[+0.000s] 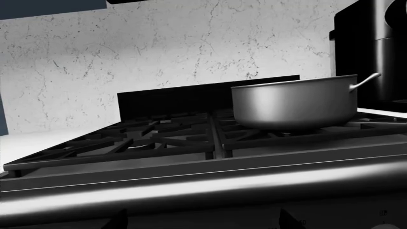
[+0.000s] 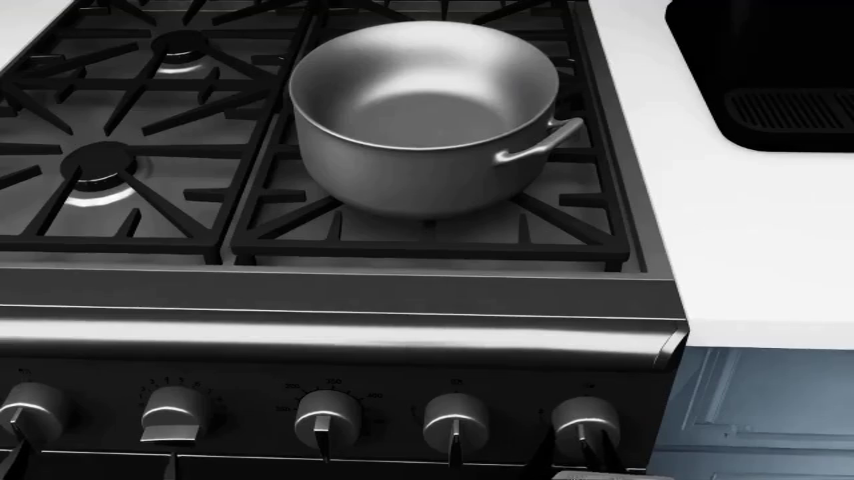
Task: Turn off the front right burner of the stove.
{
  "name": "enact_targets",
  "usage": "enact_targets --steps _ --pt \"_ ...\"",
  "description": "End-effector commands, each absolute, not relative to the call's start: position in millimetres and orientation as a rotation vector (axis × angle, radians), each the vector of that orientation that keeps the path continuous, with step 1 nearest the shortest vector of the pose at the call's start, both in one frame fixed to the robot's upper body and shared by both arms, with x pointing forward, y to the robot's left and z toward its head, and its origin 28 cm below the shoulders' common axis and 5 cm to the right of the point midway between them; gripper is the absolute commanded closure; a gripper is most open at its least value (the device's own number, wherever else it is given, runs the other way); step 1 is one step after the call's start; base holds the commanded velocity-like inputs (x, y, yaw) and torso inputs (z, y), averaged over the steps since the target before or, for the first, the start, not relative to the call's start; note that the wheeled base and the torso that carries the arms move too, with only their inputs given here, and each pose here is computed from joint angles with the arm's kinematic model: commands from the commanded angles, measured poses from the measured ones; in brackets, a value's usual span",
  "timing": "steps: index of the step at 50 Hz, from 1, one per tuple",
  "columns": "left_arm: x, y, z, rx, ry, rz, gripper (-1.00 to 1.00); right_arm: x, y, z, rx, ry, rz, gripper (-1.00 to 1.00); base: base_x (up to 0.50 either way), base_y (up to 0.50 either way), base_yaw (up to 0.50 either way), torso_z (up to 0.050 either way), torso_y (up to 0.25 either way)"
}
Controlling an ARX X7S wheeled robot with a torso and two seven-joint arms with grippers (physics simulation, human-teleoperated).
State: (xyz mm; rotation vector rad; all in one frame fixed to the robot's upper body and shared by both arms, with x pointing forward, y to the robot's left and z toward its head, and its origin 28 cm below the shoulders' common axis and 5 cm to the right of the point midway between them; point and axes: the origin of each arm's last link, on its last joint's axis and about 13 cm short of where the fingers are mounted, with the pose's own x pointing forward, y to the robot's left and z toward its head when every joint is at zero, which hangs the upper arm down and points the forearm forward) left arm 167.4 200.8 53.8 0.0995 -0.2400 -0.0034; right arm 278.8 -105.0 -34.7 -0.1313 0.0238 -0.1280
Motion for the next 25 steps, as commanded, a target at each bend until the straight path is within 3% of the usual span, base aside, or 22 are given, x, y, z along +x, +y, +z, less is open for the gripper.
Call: enact_targets --steps 1,25 --pt "166.6 200.9 54.5 0.096 -0.244 -0.001 -1.00 283.4 -103.0 -29.7 0.011 0.056 -0.077 1.00 0.00 0.00 0.00 0.000 0.000" --pt "165.7 201.0 54.8 0.094 -0.247 -0.003 -1.00 288.3 -112.5 -33.7 0.442 0.158 -0.085 1.00 0.01 0.00 0.01 -0.001 0.000"
